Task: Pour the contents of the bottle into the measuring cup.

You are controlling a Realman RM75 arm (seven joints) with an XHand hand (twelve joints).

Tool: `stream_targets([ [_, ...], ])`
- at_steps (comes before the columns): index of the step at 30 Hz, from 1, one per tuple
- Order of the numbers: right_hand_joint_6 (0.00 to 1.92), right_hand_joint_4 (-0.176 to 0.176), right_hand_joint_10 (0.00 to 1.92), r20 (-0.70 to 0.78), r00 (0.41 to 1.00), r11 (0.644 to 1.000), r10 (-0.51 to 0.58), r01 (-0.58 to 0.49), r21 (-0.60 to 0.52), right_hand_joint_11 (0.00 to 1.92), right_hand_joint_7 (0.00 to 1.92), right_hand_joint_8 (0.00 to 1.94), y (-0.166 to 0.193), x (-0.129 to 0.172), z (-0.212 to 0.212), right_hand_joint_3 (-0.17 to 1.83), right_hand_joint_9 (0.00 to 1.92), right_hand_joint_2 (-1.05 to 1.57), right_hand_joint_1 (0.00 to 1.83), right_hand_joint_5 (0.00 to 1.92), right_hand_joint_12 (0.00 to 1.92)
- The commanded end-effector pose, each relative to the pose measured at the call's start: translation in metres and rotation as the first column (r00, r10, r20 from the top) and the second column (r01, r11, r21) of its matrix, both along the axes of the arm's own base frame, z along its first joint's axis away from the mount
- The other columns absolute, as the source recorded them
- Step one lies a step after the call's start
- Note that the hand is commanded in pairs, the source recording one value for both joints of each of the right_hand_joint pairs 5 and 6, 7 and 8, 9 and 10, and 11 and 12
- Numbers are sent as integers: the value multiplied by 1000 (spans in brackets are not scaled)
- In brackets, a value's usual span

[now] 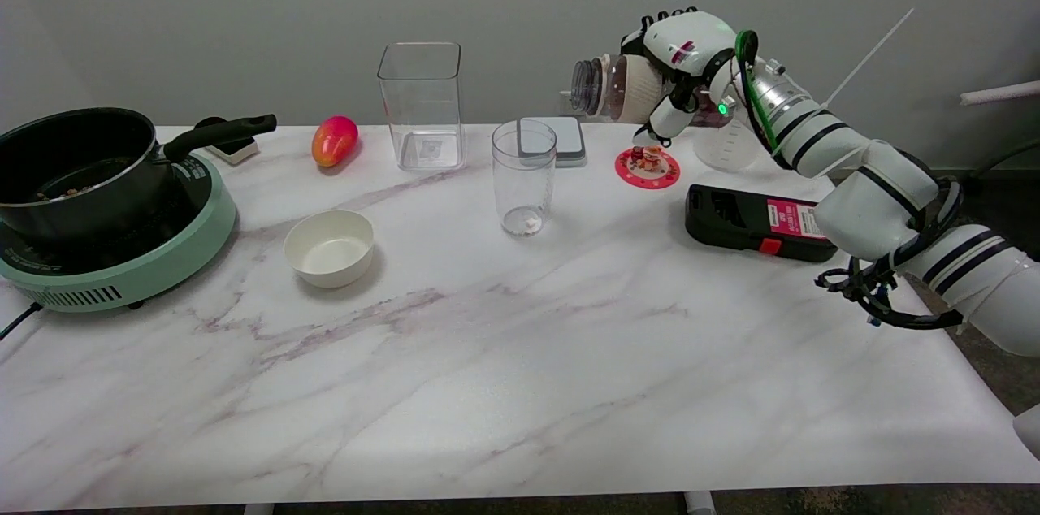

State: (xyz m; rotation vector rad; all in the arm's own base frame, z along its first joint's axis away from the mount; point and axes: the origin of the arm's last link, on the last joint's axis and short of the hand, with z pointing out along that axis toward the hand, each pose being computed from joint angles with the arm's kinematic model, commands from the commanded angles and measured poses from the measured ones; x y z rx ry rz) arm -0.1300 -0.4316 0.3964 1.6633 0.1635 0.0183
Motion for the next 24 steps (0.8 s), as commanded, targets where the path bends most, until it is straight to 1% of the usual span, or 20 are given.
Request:
stream_targets([
  [1,1609,0,1460,-166,985,998,37,-27,62,1203,1607,1607,2,-7,-29,809,1460,873,1468,1609,1203],
  [13,1575,0,1431,-189,978,993,92,-76,90,1186,1589,1589,-5,7,-45,904,1431,770,1482,1575,1186],
  [24,1568,0,1425,-269,949,981,164,-129,142,1180,1582,1582,-5,24,-63,938,1425,736,1486,1568,1180],
])
